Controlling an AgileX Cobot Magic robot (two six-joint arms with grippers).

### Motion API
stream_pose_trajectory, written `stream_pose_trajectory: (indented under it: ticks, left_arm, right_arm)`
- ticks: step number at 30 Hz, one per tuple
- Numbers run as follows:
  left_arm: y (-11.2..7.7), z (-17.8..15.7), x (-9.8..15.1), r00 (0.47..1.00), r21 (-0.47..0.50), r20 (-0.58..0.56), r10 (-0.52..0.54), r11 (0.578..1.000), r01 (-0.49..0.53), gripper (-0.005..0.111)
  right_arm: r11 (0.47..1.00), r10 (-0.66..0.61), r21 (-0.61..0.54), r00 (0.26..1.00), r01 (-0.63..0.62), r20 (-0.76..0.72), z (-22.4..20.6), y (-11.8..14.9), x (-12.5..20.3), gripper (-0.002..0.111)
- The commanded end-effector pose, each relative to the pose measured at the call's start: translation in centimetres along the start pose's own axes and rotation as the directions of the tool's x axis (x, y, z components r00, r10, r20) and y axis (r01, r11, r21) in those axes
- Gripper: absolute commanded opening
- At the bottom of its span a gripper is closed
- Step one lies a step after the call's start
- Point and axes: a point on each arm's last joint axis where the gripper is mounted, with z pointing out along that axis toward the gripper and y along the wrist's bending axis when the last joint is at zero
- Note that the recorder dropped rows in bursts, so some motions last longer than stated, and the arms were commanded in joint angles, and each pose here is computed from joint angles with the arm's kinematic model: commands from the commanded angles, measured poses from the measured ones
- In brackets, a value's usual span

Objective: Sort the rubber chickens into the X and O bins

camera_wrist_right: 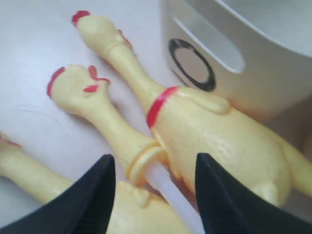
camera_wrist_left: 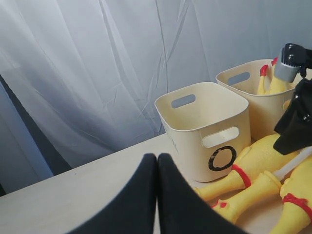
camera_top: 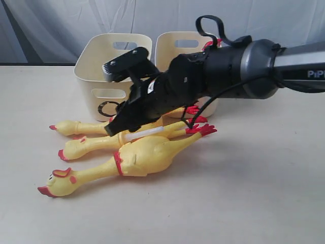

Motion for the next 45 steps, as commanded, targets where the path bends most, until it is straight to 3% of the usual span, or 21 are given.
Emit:
stream_pose_trajectory:
  ticks: [1,15,21,30,45]
  left_arm:
    - [0.0,0.0,0.2,1.000,0.000,-0.003,-0.005,1.000,0.005,0.000]
    - [0.0,0.0,0.2,1.000,0.000,-0.003,-0.005,1.000,0.005,0.000]
    - [0.0,0.0,0.2,1.000,0.000,-0.003,-0.005,1.000,0.005,0.000]
    - [0.0,0.0,0.2,1.000,0.000,-0.003,-0.005,1.000,0.005,0.000]
    - [-0.1,0.0,0.2,1.000,0.001,-0.004,-0.006,1.000,0.006,0.000]
  right_arm:
    - [0.974,-0.223,-0.029,0.975,0.223,0.009,1.5,2.5,-1.0,0.049]
    - [0.878,-0.478,-0.042,0.873,0.476,-0.100,5.5,3.9,-0.7,0.049]
    - [0.792,-0.610,-0.045,0.782,0.609,-0.128,6.5,4.4,-0.3,0.049]
    - [0.740,-0.670,-0.056,0.727,0.670,-0.149,8.7,5.5,-0.5,0.049]
    - [0.679,-0.720,-0.055,0.649,0.732,-0.247,10.5,4.8,-0.1,0.049]
